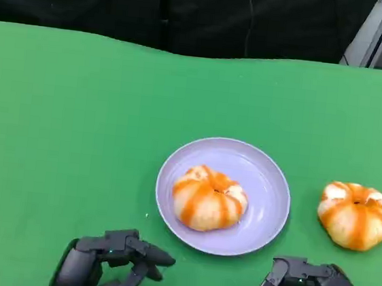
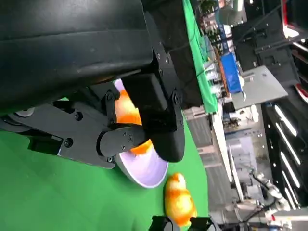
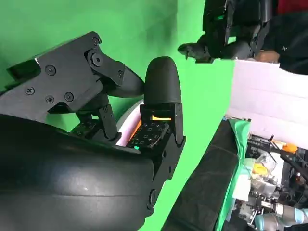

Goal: Grasp the bread from the table and place it into the plate.

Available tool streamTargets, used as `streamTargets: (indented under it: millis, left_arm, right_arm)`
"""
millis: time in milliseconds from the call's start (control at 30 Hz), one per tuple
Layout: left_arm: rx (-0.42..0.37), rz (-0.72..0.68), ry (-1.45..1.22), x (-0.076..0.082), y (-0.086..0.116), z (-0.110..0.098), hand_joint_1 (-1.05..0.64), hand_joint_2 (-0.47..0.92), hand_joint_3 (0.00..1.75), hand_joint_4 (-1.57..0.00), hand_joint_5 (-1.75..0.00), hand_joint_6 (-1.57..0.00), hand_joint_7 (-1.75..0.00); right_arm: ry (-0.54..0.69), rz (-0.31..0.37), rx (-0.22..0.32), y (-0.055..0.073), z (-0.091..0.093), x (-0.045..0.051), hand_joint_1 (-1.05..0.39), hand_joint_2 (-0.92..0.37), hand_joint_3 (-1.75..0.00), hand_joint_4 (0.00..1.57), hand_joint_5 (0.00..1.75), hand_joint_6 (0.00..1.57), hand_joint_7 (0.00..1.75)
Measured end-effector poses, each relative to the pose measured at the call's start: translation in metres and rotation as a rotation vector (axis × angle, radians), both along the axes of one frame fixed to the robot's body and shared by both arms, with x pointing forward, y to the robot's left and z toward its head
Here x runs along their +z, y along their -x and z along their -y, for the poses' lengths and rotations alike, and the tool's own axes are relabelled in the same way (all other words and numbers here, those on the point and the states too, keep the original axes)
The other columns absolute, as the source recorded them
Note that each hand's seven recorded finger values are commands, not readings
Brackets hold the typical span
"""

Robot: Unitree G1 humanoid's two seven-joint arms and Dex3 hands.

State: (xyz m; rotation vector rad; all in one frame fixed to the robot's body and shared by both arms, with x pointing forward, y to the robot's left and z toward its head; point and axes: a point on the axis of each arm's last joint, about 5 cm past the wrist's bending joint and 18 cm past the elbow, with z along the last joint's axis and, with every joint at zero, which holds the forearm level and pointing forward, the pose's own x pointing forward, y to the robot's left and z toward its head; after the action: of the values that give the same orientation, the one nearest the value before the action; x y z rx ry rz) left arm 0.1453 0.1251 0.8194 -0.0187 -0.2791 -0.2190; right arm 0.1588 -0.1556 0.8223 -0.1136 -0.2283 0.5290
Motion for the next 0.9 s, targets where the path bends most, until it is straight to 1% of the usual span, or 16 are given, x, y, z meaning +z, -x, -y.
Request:
streamTargets:
  millis: [133, 233, 400, 900]
  left_arm:
    - [-0.018, -0.004, 0.009, -0.0009, 0.0031, 0.0053, -0.12, 0.55, 1.13, -0.71, -1.74, -0.75, -1.50]
    - [-0.023, -0.005, 0.012, -0.0010, 0.0036, 0.0068, -0.12, 0.54, 1.15, -0.72, -1.73, -0.76, -1.49]
    - [-0.030, -0.001, 0.013, -0.0004, 0.0034, 0.0081, -0.12, 0.53, 1.17, -0.72, -1.71, -0.76, -1.48]
    - [-0.039, -0.001, 0.012, -0.0003, 0.0035, 0.0083, -0.11, 0.54, 1.14, -0.69, -1.73, -0.74, -1.48]
  right_arm:
    - [0.008, 0.010, 0.007, 0.0037, 0.0027, 0.0021, -0.13, -0.59, -0.98, 0.81, 1.47, 0.84, 1.19]
    - [0.021, 0.002, 0.010, 0.0053, 0.0058, 0.0018, -0.12, -0.59, -0.98, 0.81, 1.46, 0.84, 1.19]
    - [0.017, 0.002, 0.013, 0.0044, 0.0067, 0.0033, -0.13, -0.59, -0.98, 0.81, 1.46, 0.84, 1.19]
    - [0.018, 0.000, 0.012, 0.0030, 0.0068, 0.0039, -0.12, -0.58, -1.00, 0.81, 1.47, 0.84, 1.20]
